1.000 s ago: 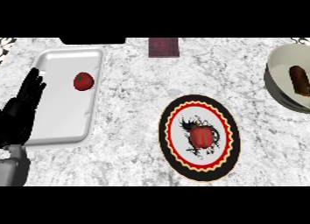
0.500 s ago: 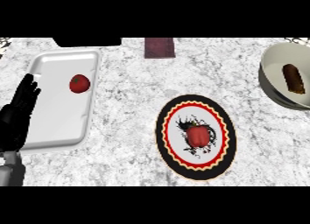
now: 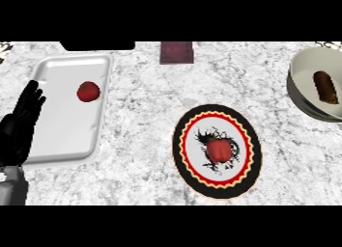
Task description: Pick the sweet potato from the plate and place it in the bowl
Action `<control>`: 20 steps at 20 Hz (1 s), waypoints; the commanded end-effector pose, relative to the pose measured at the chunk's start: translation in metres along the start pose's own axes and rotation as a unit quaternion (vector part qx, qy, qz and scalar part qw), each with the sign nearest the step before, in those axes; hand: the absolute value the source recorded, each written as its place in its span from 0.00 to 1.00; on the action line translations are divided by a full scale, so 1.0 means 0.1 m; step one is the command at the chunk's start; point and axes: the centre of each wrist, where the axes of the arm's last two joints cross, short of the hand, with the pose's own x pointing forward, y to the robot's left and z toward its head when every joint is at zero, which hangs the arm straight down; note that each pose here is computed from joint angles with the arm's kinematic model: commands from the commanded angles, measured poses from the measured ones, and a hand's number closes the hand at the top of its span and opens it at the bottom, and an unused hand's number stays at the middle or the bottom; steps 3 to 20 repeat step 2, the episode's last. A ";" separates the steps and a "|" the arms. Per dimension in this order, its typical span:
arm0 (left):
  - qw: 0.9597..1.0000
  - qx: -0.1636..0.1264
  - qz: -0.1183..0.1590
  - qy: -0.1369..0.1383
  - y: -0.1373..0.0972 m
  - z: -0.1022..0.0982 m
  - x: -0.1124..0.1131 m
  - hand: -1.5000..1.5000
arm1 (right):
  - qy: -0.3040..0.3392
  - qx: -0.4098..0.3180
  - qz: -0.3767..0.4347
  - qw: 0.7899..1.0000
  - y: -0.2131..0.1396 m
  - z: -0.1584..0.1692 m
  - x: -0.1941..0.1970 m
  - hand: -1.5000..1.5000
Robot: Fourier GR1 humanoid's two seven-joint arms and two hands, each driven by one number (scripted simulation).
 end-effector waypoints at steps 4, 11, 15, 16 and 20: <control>1.000 -0.006 0.001 -0.014 0.13 -0.10 0.09 0.50 | -0.027 0.008 -0.026 0.999 -0.34 0.45 0.17 0.00; 1.000 -0.006 0.001 -0.014 0.13 -0.10 0.09 0.50 | -0.027 0.008 -0.026 0.999 -0.34 0.45 0.17 0.00; 1.000 -0.006 0.001 -0.014 0.13 -0.10 0.09 0.50 | -0.027 0.008 -0.026 0.999 -0.34 0.45 0.17 0.00; 1.000 -0.006 0.001 -0.014 0.13 -0.10 0.09 0.50 | -0.027 0.008 -0.026 0.999 -0.34 0.45 0.17 0.00; 1.000 -0.006 0.001 -0.014 0.13 -0.10 0.09 0.50 | -0.027 0.008 -0.026 0.999 -0.34 0.45 0.17 0.00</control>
